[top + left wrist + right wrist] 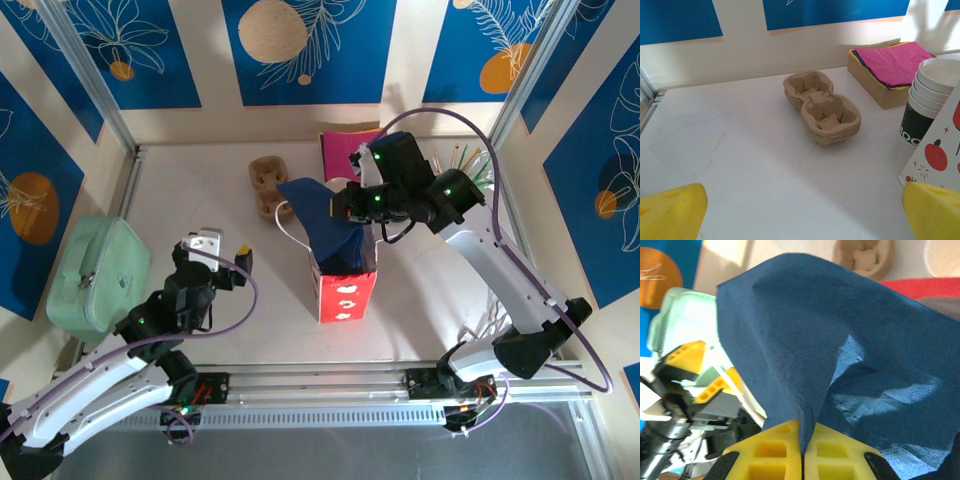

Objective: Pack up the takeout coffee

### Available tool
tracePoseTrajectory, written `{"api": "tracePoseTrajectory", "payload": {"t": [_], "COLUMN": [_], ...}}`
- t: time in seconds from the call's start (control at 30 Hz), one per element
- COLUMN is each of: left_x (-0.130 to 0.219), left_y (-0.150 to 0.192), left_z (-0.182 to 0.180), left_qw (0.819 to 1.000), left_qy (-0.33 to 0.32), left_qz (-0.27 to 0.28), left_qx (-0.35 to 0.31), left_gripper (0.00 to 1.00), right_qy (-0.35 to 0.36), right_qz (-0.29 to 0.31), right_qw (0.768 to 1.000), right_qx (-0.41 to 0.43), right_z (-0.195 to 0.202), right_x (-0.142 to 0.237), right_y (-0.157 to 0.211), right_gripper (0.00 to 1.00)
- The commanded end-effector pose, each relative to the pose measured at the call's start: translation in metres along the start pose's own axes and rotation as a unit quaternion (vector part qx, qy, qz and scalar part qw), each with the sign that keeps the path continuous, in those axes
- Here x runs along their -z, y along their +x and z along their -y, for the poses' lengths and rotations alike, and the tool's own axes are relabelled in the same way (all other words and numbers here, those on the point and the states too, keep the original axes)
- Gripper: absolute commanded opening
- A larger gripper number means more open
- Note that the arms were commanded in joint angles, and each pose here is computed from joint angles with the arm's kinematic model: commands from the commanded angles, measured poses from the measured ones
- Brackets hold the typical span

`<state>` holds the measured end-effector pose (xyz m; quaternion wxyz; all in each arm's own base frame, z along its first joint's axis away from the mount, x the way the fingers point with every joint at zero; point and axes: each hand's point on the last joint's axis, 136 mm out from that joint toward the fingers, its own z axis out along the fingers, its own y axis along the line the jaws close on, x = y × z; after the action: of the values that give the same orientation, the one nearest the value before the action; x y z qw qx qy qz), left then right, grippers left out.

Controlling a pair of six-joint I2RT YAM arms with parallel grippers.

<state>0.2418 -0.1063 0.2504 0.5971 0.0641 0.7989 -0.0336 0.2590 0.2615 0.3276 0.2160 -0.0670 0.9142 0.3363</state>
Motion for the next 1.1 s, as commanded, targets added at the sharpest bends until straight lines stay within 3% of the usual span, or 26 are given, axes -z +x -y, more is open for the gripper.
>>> {"api": "tracePoseTrajectory", "payload": {"t": [0.0, 0.5, 1.07], "left_x": [0.001, 0.0, -0.001], "left_y": [-0.01, -0.003, 0.0], "left_z": [0.001, 0.001, -0.001], "left_qw": [1.0, 1.0, 1.0], "left_qy": [0.004, 0.003, -0.001], "left_qz": [0.011, 0.002, -0.001], "left_qx": [0.005, 0.008, 0.009], "left_gripper": [0.99, 0.99, 0.99], "right_qy": [0.035, 0.182, 0.24], "right_qz": [-0.002, -0.071, -0.117], "right_qw": [0.999, 0.981, 0.964], "right_qx": [0.005, 0.015, 0.011], "right_z": [0.015, 0.067, 0.089], "right_x": [-0.005, -0.048, -0.069], "right_y": [0.007, 0.035, 0.052], "right_gripper": [0.0, 0.0, 0.0]}}
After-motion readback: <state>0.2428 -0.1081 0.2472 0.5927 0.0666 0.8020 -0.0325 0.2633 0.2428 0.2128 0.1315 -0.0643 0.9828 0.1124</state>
